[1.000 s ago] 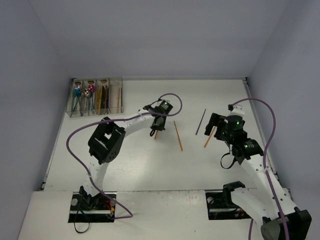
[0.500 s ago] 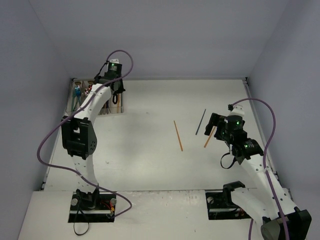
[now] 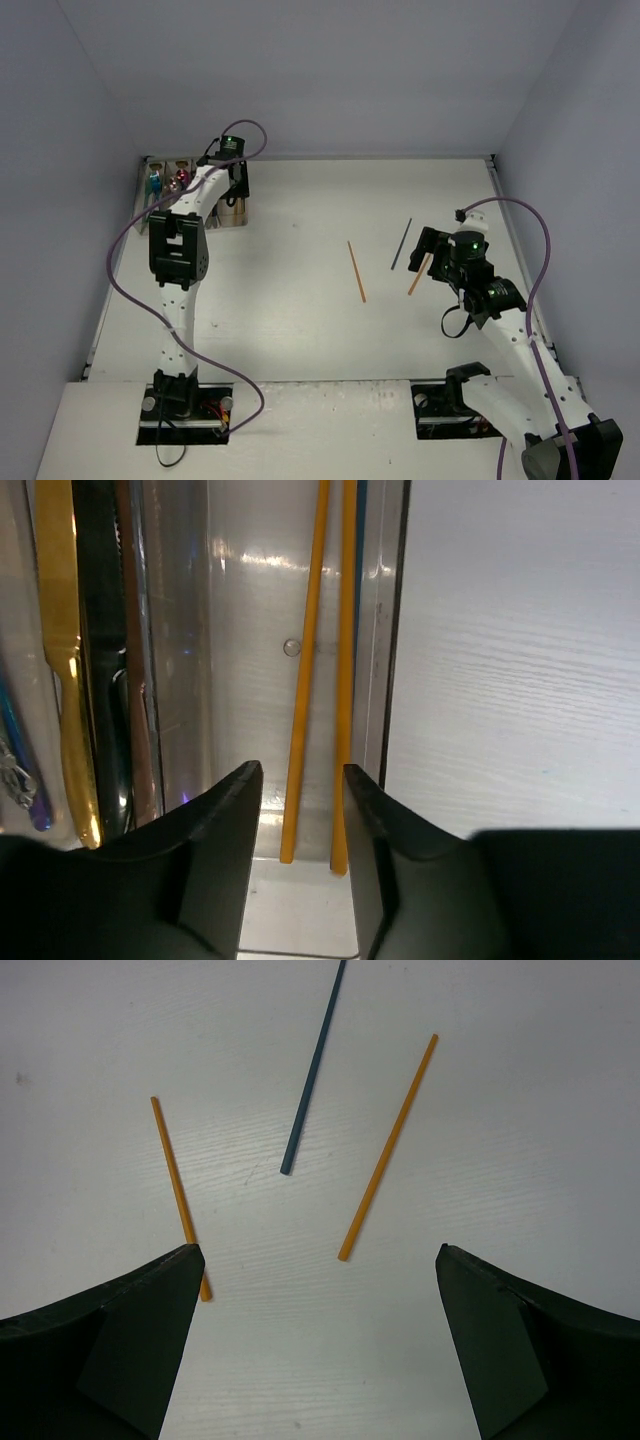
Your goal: Sort the eating utensils into containers
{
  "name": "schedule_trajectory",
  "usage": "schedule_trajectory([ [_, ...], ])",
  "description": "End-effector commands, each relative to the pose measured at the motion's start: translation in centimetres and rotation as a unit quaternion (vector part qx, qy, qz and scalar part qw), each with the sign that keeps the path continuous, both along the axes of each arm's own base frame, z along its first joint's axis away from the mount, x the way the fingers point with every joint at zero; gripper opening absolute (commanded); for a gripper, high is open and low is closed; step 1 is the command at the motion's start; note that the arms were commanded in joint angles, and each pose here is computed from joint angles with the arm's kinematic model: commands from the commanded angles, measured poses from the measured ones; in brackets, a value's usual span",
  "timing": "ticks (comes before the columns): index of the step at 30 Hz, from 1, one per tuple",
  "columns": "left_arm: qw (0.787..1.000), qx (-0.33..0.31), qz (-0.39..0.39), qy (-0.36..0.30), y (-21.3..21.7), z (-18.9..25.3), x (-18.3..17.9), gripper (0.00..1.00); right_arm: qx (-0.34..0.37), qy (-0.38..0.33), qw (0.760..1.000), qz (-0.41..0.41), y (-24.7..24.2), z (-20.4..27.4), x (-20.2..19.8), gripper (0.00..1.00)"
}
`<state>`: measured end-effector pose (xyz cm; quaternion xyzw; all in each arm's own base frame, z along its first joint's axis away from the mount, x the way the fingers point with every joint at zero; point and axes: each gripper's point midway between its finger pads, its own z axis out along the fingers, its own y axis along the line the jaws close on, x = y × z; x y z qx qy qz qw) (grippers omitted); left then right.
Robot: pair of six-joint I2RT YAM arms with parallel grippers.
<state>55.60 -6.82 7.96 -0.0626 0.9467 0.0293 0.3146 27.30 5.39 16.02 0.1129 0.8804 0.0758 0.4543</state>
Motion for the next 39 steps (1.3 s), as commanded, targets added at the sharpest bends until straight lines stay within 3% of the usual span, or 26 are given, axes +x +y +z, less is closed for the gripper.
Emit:
schedule_trajectory([
  [1,0.994,-0.017,-0.019,-0.103,-2.0,10.4,-0.3,0.57,0.009,-0.019,1.000,-0.006,0.0,0.8,0.7,1.00],
  [5,0.992,-0.025,-0.047,-0.112,-6.9,12.6,-4.6,0.63,0.004,-0.009,1.000,-0.010,-0.1,0.3,0.8,1.00],
  [14,0.987,-0.115,-0.093,-0.062,-21.2,7.8,-15.5,0.65,0.003,-0.008,1.000,-0.011,-0.1,0.2,0.8,1.00],
  [20,0.982,-0.154,-0.101,-0.037,-27.5,5.5,-19.3,0.62,0.000,-0.005,1.000,-0.016,-0.3,0.0,0.9,1.00],
  [31,0.981,-0.149,-0.121,-0.001,-32.8,1.0,-20.6,0.60,0.004,-0.013,1.000,-0.012,-0.2,0.3,0.7,1.00],
  [39,0.989,-0.094,-0.117,0.018,-32.1,-2.1,-20.7,0.59,0.006,-0.014,1.000,-0.010,-0.1,0.3,0.6,1.00],
])
